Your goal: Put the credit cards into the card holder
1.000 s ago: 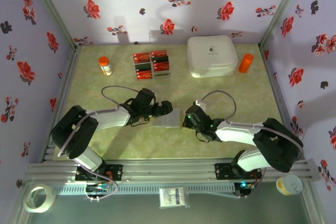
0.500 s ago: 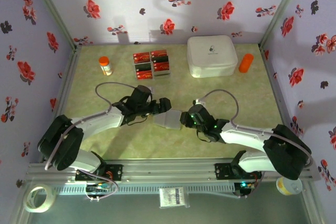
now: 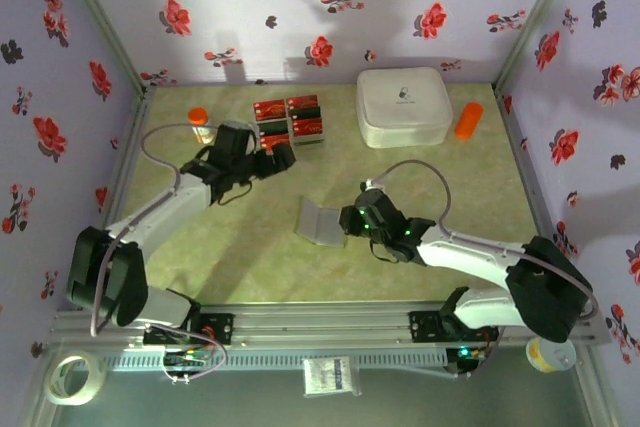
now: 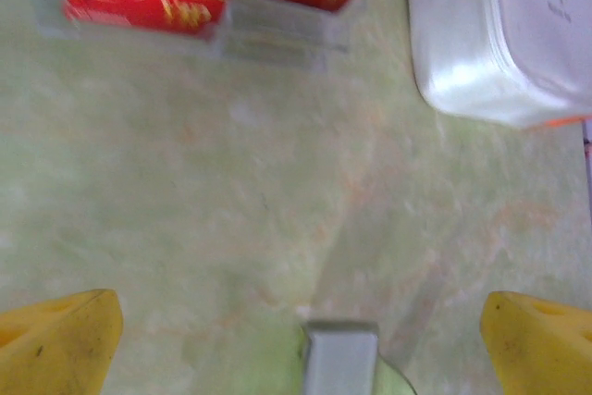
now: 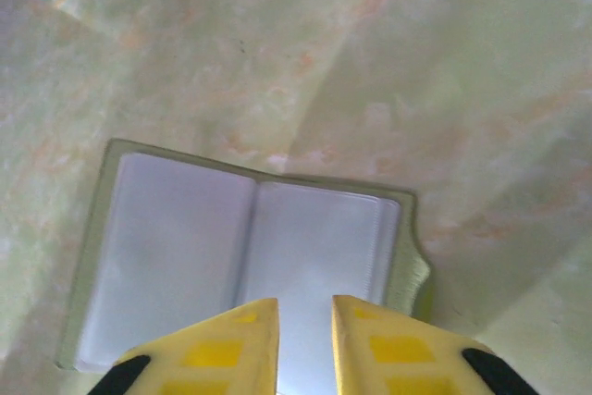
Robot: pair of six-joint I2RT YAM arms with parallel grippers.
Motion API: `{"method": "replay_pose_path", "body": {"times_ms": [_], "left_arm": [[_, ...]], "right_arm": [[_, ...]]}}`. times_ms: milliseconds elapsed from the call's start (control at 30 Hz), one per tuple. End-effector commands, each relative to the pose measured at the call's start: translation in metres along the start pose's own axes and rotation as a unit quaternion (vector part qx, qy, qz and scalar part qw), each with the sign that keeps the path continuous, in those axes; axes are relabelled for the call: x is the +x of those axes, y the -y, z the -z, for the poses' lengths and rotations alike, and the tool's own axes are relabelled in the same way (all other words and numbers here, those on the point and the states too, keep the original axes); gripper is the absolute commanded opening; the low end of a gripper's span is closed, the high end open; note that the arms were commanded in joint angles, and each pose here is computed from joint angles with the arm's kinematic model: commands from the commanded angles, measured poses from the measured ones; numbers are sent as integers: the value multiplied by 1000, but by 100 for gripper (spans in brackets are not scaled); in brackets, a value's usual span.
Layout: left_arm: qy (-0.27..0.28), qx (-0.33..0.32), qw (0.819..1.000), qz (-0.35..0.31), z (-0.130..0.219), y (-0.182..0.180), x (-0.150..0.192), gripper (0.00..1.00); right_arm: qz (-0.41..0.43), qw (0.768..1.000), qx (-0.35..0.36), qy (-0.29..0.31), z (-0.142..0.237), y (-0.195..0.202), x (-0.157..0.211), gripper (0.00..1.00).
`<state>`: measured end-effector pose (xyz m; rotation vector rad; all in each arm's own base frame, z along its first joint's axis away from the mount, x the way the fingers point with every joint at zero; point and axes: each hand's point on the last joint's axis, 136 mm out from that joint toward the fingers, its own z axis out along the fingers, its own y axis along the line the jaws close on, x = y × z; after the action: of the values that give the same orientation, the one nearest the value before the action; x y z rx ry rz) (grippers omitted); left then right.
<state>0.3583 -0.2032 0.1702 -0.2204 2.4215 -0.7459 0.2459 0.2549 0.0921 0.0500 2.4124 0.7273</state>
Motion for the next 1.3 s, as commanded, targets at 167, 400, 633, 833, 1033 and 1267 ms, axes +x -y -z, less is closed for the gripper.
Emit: {"method": "replay_pose_path", "body": {"times_ms": [167, 400, 633, 833, 1033, 1267], "left_arm": [[9, -88, 995, -55, -14, -47, -58, 100], [56, -129, 986, -84, -39, -65, -120, 100], [84, -131, 984, -83, -78, -77, -169, 100], [96, -113, 986, -74, -107, -81, -192, 100], [100, -75, 991, -54, -132, -75, -199, 100], [96, -19, 995, -14, -159, -61, -191, 100]], "right_arm": [[9, 999, -11, -38, -19, -18, 9, 14], [-2, 999, -13, -52, -29, -22, 12, 14], [-10, 999, 5, -51, -39, -19, 11, 15], [-16, 998, 6, -54, -46, -23, 10, 14], [-25, 998, 11, -55, -49, -18, 14, 14], [-38, 998, 12, -52, -49, -14, 16, 13]]}}
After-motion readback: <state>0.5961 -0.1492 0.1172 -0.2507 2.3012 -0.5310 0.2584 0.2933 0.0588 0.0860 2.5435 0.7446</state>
